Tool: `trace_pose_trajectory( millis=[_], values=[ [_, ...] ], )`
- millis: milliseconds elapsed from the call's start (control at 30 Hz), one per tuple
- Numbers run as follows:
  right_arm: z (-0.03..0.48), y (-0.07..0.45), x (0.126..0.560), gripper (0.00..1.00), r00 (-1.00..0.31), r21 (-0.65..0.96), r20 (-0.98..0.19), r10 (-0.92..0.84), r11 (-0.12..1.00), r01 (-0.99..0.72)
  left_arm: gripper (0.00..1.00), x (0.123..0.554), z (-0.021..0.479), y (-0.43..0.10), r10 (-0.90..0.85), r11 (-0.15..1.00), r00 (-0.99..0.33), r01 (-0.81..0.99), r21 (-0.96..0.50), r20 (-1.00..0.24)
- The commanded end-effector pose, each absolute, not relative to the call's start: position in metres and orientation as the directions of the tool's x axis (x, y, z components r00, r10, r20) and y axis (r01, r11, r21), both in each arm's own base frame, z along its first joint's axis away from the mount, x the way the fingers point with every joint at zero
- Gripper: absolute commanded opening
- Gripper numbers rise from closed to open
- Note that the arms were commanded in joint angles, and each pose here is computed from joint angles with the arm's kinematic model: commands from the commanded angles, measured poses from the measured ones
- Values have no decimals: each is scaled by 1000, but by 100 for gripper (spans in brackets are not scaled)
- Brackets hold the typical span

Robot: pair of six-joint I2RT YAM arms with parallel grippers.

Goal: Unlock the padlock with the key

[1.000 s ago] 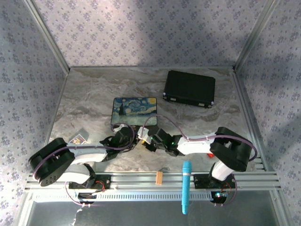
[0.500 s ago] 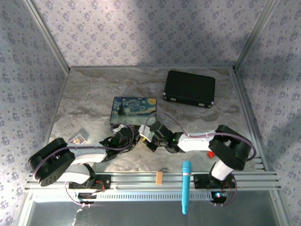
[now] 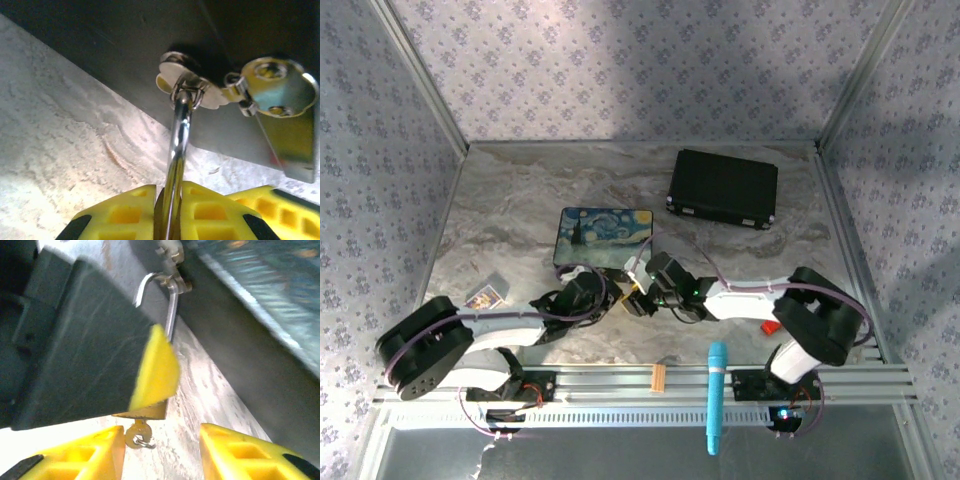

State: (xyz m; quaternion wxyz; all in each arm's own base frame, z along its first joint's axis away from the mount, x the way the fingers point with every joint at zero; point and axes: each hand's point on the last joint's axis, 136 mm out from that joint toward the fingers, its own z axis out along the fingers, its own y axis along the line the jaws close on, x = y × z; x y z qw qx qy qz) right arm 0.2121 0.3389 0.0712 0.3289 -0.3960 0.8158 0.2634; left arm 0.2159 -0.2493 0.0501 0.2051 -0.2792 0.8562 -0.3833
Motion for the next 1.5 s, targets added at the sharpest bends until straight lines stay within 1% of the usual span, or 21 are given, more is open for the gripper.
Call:
trace_pose_trajectory(
  millis=[0,33,100,133,233,300,367,467,567,667,733,933,1000,1067,1100,1167,1233,1400,1467],
  values=[
    [89,313,218,56,-594,211,-723,-353,705,-677,0,203,42,-246,-549,661,-816,-293,-691,-180],
    [96,305,220,63,-623,226,-719,-307,744,-629,0,202,40,-245,-543,672,-820,-293,-681,-183],
    [106,288,227,74,-664,236,-714,-223,816,-528,0,201,36,-242,-536,687,-823,-297,-663,-187],
    [113,278,234,79,-688,253,-711,-149,858,-448,0,200,33,-241,-535,695,-824,-303,-652,-187],
    [126,266,254,83,-736,317,-677,-17,896,-311,0,198,27,-240,-519,716,-834,-304,-629,-187],
    [126,270,271,84,-770,367,-637,32,891,-267,0,197,25,-240,-497,741,-845,-295,-604,-197],
    [125,283,286,84,-804,388,-594,19,882,-266,0,197,24,-239,-450,787,-865,-266,-557,-222],
    [123,293,303,84,-815,309,-576,-64,906,-290,0,196,21,-234,-362,868,-897,-225,-442,-253],
    [115,290,316,83,-822,227,-561,-96,937,-264,0,195,16,-227,-315,906,-912,-207,-370,-262],
    [94,277,321,81,-846,168,-522,-106,960,-224,0,191,11,-213,-282,934,-920,-198,-296,-272],
    [84,272,322,81,-854,157,-509,-104,965,-212,0,188,8,-201,-251,955,-926,-189,-230,-283],
    [64,274,320,79,-876,190,-468,-112,956,-224,3,187,-2,-167,-126,991,-942,-136,11,-310],
    [60,274,319,79,-881,187,-460,-115,957,-222,6,188,-4,-162,-96,990,-946,-123,66,-311],
    [57,273,318,79,-885,191,-452,-114,956,-221,10,190,-4,-159,-87,988,-944,-122,93,-317],
    [56,273,317,79,-886,192,-448,-115,956,-221,14,190,-5,-159,-86,988,-944,-122,94,-318],
    [54,272,316,79,-889,193,-444,-114,956,-219,20,192,-5,-164,-83,991,-941,-114,76,-327],
    [53,272,315,79,-889,197,-444,-112,956,-219,24,193,-6,-171,-76,993,-939,-102,61,-336],
    [49,272,312,79,-896,208,-429,-113,953,-220,26,191,-11,-180,-44,992,-941,-82,100,-337],
    [50,273,313,78,-894,210,-433,-116,952,-225,23,190,-12,-187,-27,993,-941,-63,98,-337]
  ],
)
